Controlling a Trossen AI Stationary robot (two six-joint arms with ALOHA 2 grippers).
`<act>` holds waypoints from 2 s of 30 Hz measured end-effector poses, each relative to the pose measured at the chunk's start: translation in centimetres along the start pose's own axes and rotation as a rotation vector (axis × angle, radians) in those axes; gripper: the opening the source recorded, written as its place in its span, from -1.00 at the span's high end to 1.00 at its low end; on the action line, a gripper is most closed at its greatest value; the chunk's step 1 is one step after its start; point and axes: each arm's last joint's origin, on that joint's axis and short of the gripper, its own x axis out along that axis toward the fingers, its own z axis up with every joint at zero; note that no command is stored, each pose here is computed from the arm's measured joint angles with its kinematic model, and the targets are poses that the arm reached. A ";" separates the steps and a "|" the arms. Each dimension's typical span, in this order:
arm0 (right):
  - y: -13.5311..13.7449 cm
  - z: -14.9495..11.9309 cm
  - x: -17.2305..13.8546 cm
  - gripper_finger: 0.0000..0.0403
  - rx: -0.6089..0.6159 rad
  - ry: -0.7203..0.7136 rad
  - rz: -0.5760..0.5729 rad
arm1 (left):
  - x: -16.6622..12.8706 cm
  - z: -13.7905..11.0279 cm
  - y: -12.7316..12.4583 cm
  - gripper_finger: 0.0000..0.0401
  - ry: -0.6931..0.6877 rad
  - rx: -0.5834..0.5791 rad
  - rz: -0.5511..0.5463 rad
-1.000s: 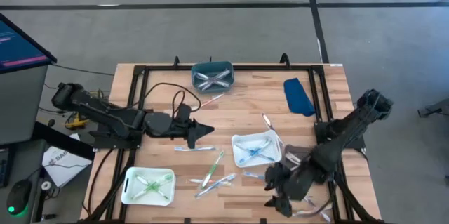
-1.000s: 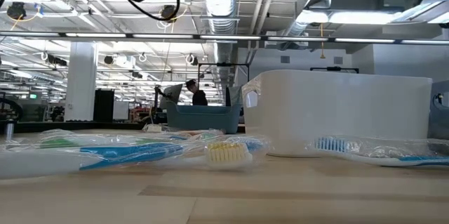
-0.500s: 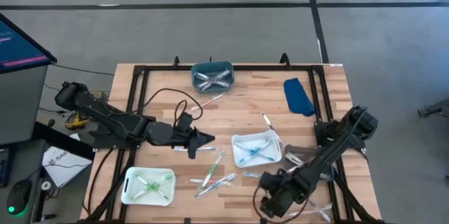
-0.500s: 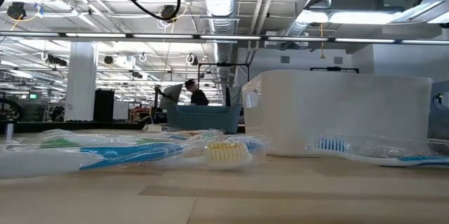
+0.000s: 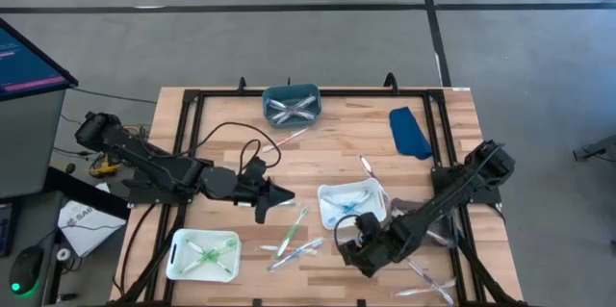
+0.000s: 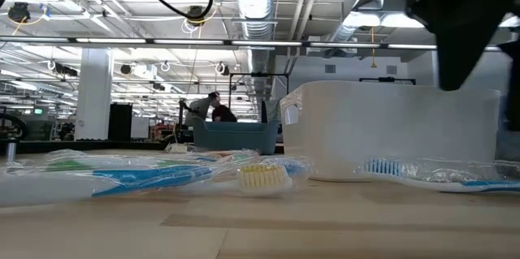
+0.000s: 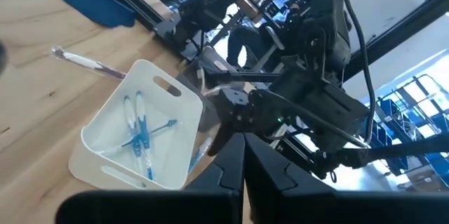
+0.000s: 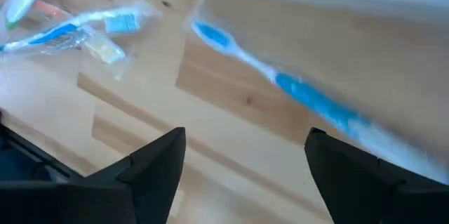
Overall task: Pick & Place Toothbrushes
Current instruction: Put the blue toothbrush into the top white bin
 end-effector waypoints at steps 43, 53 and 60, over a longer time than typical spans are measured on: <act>-2.0 0.1 -0.4 1.00 0.255 -0.205 -0.115 | 0.0 0.0 0.0 1.00 0.012 -0.014 -0.011; -1.2 0.0 -0.2 1.00 0.237 -0.184 -0.038 | 0.0 0.0 0.0 1.00 0.011 -0.014 -0.011; 1.0 -0.9 1.8 1.00 0.183 -0.167 -0.039 | 0.0 0.0 0.0 1.00 0.010 -0.007 -0.010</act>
